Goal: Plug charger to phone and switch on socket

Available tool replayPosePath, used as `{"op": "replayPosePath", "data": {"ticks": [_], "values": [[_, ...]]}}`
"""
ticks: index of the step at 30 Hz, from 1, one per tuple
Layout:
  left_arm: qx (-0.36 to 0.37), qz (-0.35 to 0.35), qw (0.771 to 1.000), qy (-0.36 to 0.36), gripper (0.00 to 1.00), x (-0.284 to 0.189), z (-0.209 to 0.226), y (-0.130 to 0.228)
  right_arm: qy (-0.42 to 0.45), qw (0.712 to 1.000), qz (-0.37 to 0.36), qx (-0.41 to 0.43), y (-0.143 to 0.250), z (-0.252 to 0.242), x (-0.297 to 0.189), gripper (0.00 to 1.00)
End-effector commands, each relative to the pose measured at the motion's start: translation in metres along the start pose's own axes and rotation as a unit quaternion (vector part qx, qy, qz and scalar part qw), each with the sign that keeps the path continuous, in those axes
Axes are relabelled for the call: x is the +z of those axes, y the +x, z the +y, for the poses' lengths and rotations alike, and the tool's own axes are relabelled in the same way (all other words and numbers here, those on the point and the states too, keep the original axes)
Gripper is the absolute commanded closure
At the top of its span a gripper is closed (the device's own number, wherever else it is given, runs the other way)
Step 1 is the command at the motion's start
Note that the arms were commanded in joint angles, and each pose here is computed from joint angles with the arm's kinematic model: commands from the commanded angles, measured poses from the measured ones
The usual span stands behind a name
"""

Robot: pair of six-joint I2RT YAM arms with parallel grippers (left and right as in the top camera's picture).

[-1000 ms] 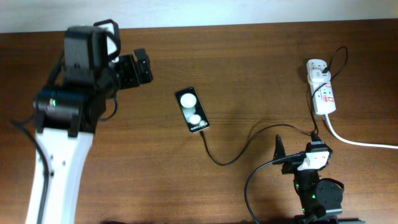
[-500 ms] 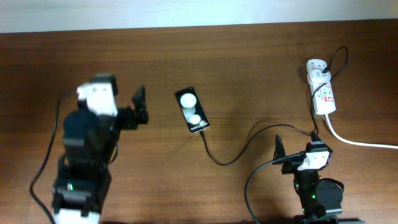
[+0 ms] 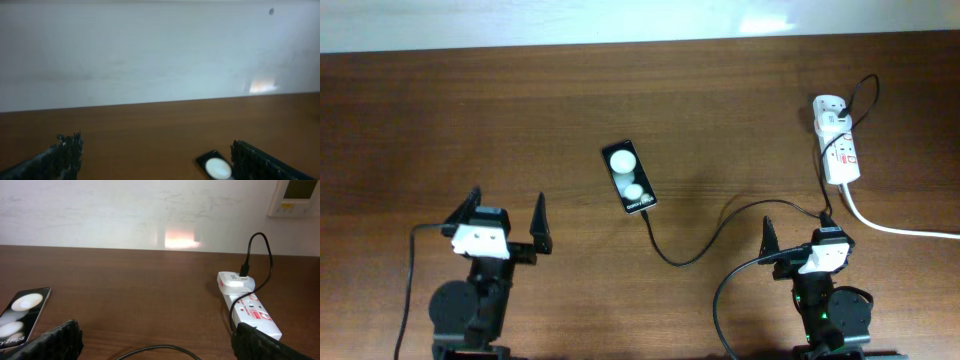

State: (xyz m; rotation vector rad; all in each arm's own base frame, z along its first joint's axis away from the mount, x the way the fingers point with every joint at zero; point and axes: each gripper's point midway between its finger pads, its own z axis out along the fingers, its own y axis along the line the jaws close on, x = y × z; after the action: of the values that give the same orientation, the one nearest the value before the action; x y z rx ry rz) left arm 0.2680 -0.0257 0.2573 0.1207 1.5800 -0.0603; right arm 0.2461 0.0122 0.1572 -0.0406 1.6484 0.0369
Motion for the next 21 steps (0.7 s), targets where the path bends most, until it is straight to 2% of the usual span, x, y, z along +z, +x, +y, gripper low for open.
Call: {"op": "replayPosePath", "data": {"ticks": [1, 9, 21], "values": [[0.057, -0.008, 0.998, -0.002, 0.01, -0.007, 0.001, 0.013, -0.004, 1.0, 0.0, 0.0, 0.001, 0.002, 0.0, 0.01], [0.08, -0.015, 0.996, -0.044, 0.01, -0.018, 0.02, 0.039, -0.004, 1.0, 0.0, 0.0, 0.001, 0.002, 0.0, 0.01], [0.102, -0.007, 0.993, -0.053, 0.01, -0.023, 0.021, 0.079, -0.004, 1.0, 0.0, 0.0, 0.001, 0.002, 0.0, 0.01]]}}
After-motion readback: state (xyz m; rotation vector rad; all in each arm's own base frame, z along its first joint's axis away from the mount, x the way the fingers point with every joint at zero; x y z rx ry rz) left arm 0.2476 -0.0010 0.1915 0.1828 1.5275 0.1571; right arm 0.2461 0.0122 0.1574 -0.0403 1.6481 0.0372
